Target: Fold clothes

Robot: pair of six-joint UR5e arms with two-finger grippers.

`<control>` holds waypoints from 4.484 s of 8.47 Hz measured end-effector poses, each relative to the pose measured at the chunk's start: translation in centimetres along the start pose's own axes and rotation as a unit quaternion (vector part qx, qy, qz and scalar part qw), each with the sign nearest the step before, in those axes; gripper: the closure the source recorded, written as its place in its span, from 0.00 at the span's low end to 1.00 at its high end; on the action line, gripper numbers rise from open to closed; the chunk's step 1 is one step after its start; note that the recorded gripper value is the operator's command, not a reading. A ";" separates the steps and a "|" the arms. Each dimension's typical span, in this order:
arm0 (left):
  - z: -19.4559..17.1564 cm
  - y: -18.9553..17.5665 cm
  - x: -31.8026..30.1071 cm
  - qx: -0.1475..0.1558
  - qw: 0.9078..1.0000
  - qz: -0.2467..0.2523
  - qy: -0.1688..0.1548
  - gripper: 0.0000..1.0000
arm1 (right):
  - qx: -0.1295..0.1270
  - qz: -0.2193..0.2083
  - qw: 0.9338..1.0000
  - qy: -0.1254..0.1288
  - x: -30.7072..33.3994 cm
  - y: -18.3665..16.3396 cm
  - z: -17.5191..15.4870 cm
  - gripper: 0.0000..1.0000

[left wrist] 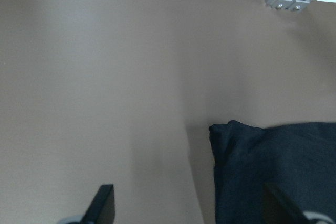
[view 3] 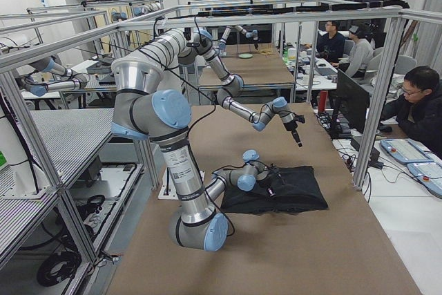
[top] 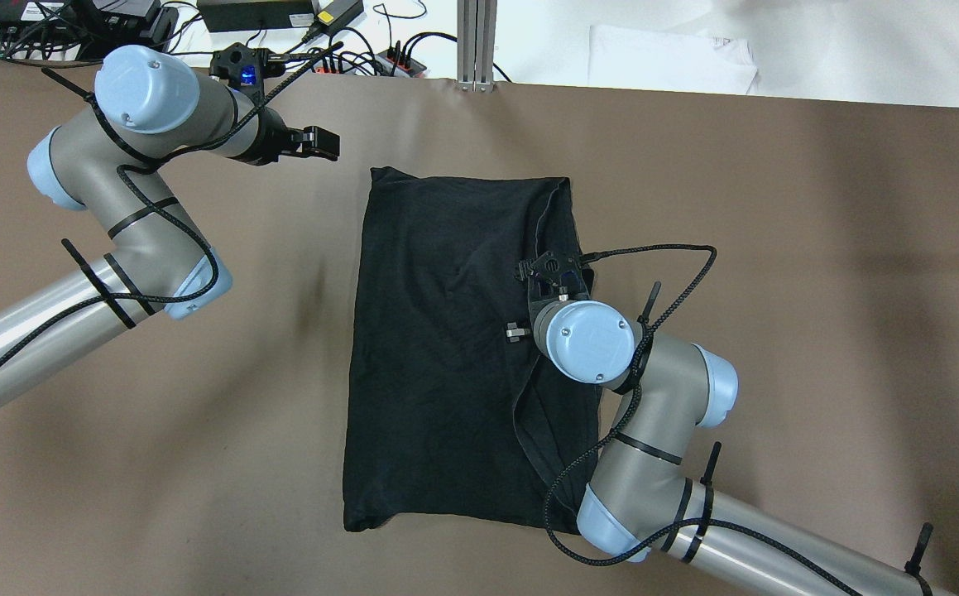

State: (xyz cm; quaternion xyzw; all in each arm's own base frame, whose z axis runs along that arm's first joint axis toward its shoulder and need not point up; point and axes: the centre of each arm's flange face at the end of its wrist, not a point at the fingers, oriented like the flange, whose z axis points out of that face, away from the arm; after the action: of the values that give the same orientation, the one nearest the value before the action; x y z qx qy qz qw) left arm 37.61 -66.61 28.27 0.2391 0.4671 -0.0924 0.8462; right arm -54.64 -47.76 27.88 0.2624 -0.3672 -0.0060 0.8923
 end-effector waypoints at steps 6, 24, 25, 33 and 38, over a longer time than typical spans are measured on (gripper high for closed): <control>0.1 0.0 0.0 0.000 1.000 0.000 -0.001 0.00 | -0.004 -0.001 1.000 -0.014 -0.2 0.3 -1.4 0.91; 0.4 0.2 -0.4 0.000 1.000 -0.004 0.001 0.00 | -0.028 0.038 0.998 -0.037 13.6 -1.1 -1.3 0.33; 0.4 0.2 -0.4 0.000 1.000 -0.004 0.001 0.00 | -0.028 0.039 0.998 -0.032 13.9 -1.4 -0.8 0.05; 0.3 0.2 -0.4 0.001 1.000 0.000 0.002 0.00 | 0.016 0.078 0.996 -0.051 12.0 -7.6 -2.0 0.06; 0.3 0.2 -0.6 0.003 1.000 0.002 0.004 0.00 | 0.035 0.142 0.988 -0.058 12.0 -10.2 2.9 0.45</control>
State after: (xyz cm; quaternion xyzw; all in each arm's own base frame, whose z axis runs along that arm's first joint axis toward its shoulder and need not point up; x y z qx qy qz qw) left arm 37.59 -66.61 29.01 0.2424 0.4696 -0.0912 0.8440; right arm -45.90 -60.38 32.61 0.2381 -0.4522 0.1179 0.8514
